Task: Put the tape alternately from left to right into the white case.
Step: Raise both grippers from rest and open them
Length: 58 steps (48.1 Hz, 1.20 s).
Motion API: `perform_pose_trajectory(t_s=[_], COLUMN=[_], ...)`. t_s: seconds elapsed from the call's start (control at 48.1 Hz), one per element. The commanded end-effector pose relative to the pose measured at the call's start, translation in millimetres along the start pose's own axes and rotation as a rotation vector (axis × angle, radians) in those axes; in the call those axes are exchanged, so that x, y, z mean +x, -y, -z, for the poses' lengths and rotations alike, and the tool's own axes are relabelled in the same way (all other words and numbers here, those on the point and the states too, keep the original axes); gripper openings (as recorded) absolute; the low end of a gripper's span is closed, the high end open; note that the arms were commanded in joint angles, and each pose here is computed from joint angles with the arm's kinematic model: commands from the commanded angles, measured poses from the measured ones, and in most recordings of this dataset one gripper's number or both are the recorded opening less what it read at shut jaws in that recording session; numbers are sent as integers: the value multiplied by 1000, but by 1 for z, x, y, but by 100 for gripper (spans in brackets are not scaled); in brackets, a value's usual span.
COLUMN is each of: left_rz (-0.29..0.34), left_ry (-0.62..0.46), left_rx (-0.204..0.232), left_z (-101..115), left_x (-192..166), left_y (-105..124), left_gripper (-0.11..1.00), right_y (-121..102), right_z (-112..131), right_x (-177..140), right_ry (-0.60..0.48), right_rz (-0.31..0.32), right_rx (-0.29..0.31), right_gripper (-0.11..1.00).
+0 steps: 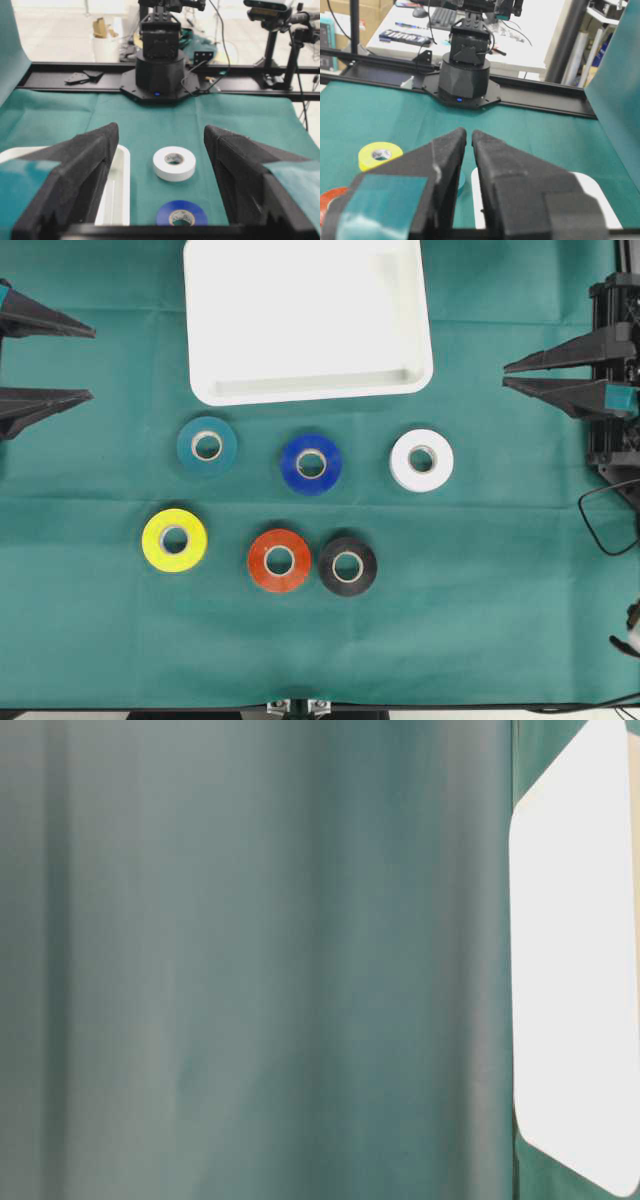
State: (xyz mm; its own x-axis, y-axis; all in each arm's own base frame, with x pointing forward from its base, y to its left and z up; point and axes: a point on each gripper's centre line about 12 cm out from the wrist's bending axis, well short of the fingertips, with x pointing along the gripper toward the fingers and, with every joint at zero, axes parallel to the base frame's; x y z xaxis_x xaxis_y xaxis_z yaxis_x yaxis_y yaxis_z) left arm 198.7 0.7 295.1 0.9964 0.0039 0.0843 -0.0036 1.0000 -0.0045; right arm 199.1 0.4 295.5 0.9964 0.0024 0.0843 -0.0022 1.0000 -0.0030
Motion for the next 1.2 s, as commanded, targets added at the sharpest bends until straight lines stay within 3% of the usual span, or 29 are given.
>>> perform_pose_trajectory(t_s=[0.0,0.042,0.166,0.291,0.623,0.831,1.018,1.121,1.184], left_rz=[12,12,23,27,33,33,33,33,32], left_ry=[-5,-6,-16,-31,-51,-134,-148,-151,-153], left_rx=[-17,-21,-21,-20,-20,-23,-21,-21,-25], left_z=[3,4,5,8,13,21,22,23,23], left_x=[0,0,2,4,4,7,10,10,10], left_y=[3,3,5,6,7,8,8,8,8], left_gripper=[24,22,0,-10,-11,-10,6,30,48], right_y=[-1,-1,-1,-1,-1,0,3,3,3], right_z=[-2,-1,-2,2,2,7,5,7,9], right_x=[0,0,2,5,7,14,18,18,18], right_ry=[12,11,9,-8,-20,-61,-66,-84,-98], right_rz=[-5,-4,-5,-6,-5,1,14,16,17], right_rx=[13,16,13,10,19,54,81,81,81], right_gripper=[24,22,1,-2,-2,-2,0,17,32])
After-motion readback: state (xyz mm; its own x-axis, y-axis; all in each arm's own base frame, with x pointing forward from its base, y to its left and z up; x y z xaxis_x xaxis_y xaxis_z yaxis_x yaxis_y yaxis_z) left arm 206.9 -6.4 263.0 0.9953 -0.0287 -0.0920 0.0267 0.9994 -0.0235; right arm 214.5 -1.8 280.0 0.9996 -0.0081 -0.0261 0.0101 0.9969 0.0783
